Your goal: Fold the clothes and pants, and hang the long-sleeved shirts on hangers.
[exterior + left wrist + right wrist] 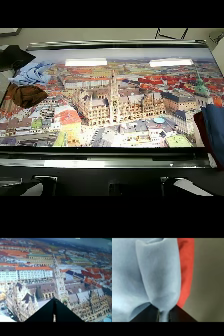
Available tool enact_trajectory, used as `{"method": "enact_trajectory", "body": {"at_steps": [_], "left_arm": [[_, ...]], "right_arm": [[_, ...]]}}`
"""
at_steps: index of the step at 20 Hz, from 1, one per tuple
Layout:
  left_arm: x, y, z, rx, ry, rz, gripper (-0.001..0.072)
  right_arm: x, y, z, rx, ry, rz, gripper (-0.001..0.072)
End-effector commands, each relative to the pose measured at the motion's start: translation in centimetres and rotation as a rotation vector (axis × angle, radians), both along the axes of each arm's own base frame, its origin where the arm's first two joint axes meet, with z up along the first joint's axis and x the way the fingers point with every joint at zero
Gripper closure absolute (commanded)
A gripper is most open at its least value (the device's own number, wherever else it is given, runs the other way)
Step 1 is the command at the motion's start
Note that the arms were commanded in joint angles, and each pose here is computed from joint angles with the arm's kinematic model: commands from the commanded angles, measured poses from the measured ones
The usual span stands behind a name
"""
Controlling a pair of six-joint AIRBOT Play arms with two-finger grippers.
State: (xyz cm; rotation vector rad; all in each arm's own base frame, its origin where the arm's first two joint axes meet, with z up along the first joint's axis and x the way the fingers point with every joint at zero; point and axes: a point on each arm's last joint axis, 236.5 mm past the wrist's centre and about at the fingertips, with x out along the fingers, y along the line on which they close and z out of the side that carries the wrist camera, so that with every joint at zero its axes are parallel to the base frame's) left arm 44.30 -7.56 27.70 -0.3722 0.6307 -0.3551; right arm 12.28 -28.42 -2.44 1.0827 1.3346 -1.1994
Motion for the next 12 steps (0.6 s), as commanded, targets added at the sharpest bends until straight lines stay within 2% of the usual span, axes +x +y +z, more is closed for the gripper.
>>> {"method": "enact_trajectory", "body": {"at_steps": [1, 2, 3, 4, 6, 9, 11, 12], "left_arm": [[-0.1, -0.5, 0.1, -0.003, -0.001, -0.011, 0.0683], [-0.1, -0.5, 0.1, -0.003, -0.002, -0.011, 0.0683], [-0.1, -0.5, 0.1, -0.003, -0.003, -0.011, 0.0683], [0.0, -0.5, 0.2, -0.004, -0.006, -0.009, 0.0683], [0.5, -0.7, 1.3, -0.037, -0.046, 0.000, 0.0683], [2.8, -0.2, 4.5, -0.048, -0.212, 0.064, 0.0685], [4.6, 1.1, 3.6, 0.104, -0.259, 0.117, 0.0686], [5.3, 2.2, 1.4, 0.180, -0.204, 0.163, 0.0686]], "right_arm": [[-1.3, 0.4, -0.8, -0.005, 0.044, -0.024, 0.0603], [-1.3, 0.3, -0.7, -0.009, 0.043, -0.031, 0.0393], [-1.0, 0.2, -0.3, -0.020, 0.030, -0.030, 0.0130], [-0.5, -0.6, 0.8, -0.052, 0.011, 0.008, 0.0039], [1.6, -3.4, 5.5, -0.168, -0.075, 0.042, 0.0034], [11.7, -9.0, 19.8, -0.529, -0.508, 0.120, 0.0034], [18.9, -7.8, 29.8, -0.761, -0.732, 0.305, 0.0034], [22.1, -5.2, 32.4, -0.815, -0.788, 0.423, 0.0035]]}}
